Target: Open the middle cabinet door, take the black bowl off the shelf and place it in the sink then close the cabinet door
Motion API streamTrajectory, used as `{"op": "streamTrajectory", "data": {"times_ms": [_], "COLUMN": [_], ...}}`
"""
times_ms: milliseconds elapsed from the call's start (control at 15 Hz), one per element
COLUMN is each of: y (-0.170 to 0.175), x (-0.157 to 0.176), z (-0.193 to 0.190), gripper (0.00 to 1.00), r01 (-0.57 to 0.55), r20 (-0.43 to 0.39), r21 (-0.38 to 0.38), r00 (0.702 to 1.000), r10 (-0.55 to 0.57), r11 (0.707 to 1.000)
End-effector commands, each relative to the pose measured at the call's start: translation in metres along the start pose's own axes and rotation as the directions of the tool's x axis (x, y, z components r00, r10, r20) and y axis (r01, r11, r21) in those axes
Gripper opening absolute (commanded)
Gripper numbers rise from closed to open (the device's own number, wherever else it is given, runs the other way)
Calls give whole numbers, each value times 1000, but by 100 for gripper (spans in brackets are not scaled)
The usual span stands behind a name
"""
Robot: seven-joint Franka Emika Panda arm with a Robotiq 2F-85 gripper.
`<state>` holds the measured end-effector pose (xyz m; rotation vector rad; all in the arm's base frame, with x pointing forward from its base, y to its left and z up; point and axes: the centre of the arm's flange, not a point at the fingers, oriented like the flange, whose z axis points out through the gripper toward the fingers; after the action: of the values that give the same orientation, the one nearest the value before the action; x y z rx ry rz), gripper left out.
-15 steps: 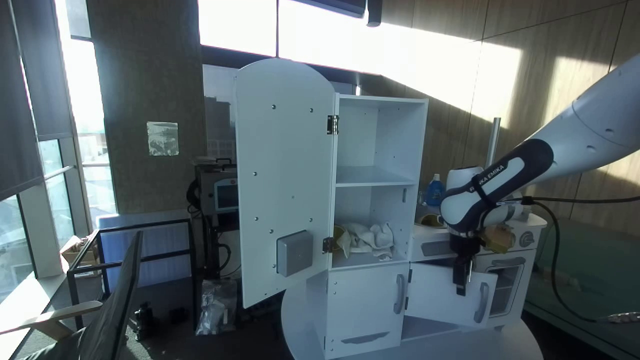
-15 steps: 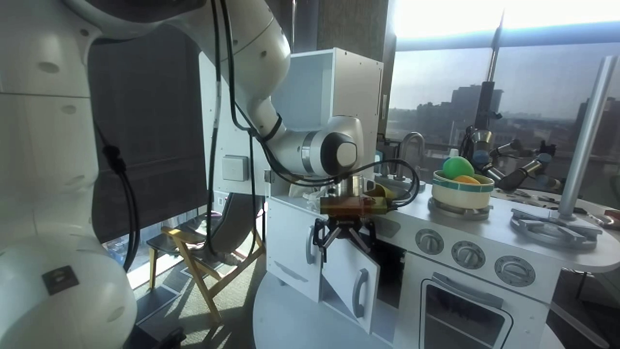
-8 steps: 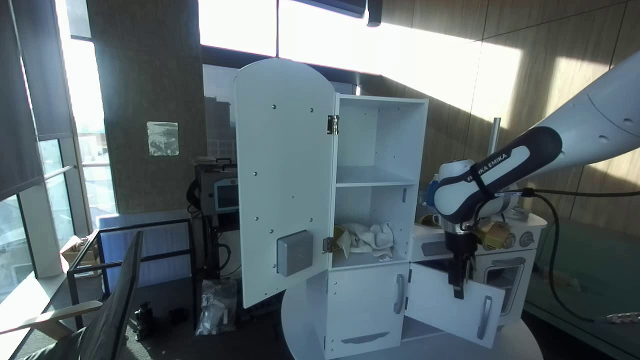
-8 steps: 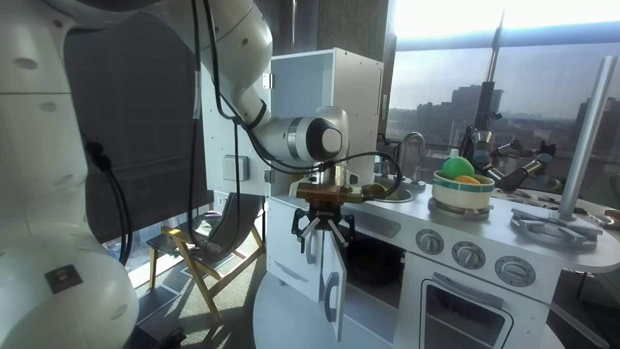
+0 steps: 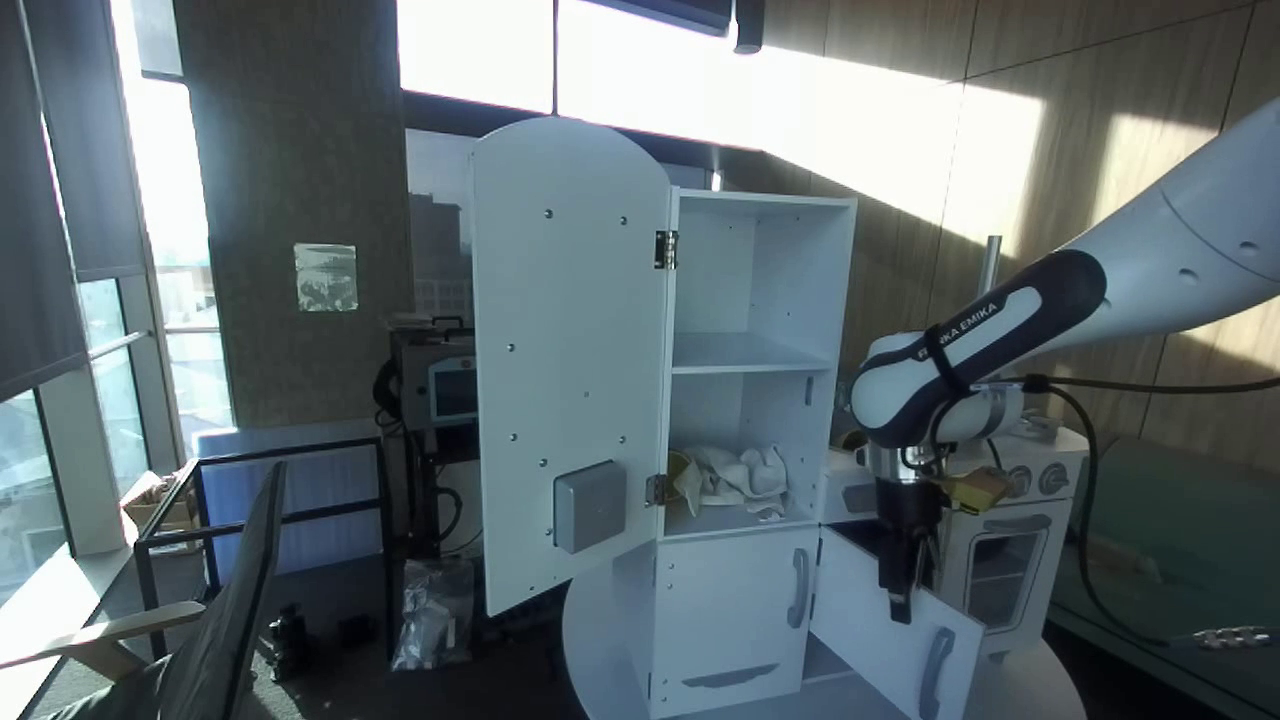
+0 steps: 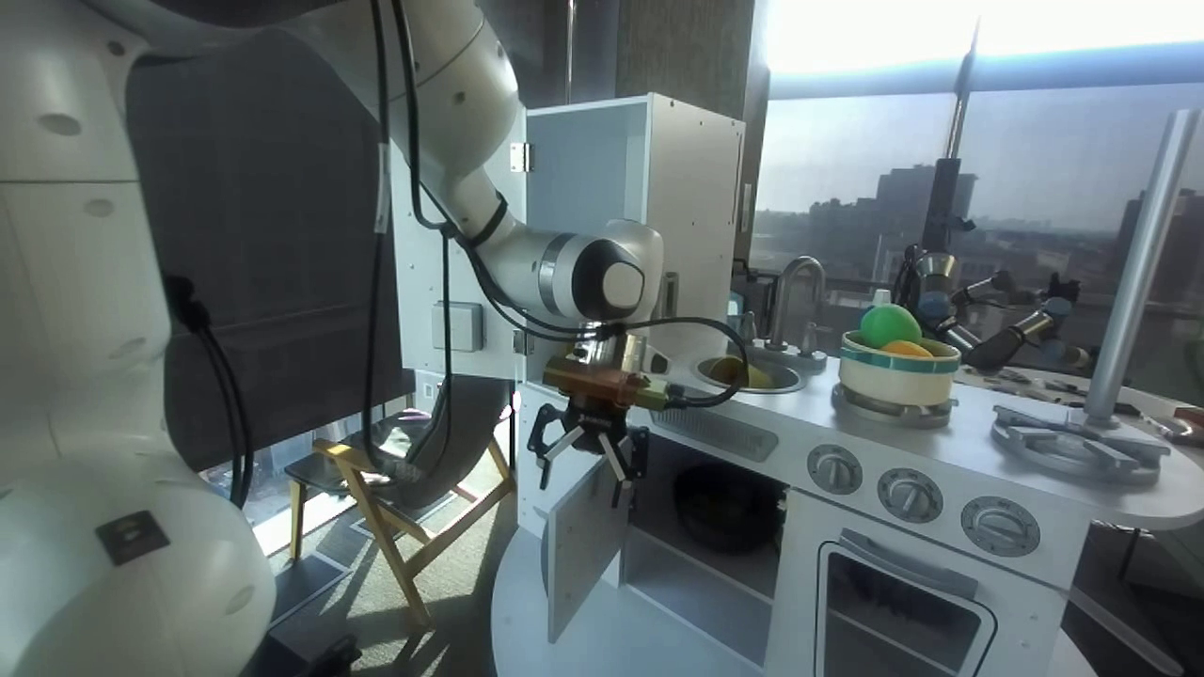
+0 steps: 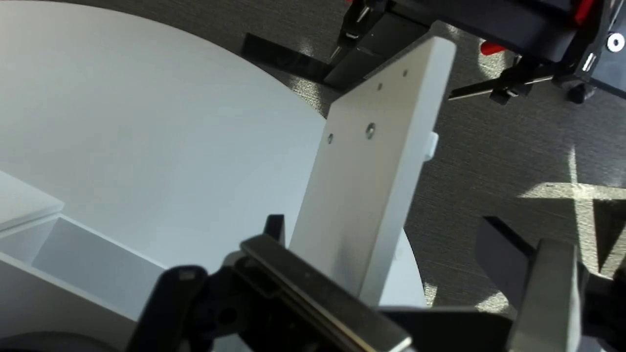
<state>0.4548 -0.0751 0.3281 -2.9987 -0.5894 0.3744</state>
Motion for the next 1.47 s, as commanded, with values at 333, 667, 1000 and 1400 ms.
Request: {"op": "streamTrajectory", "data": {"times_ms": [333,667,1000,1400], "y": [-38,-34,10,37], "x": [4,-30,-57,-38], "z": [-37,-82,-83,-23], "gripper": [100,100,100,100], "r01": [-14,3,-163,-225], "r20": [-52,-97,-159,-168], "r21": [-73,128,131,39], "r00": [999,995,970,959], "r10": [11,10,183,228], "r11": [997,992,978,974]}}
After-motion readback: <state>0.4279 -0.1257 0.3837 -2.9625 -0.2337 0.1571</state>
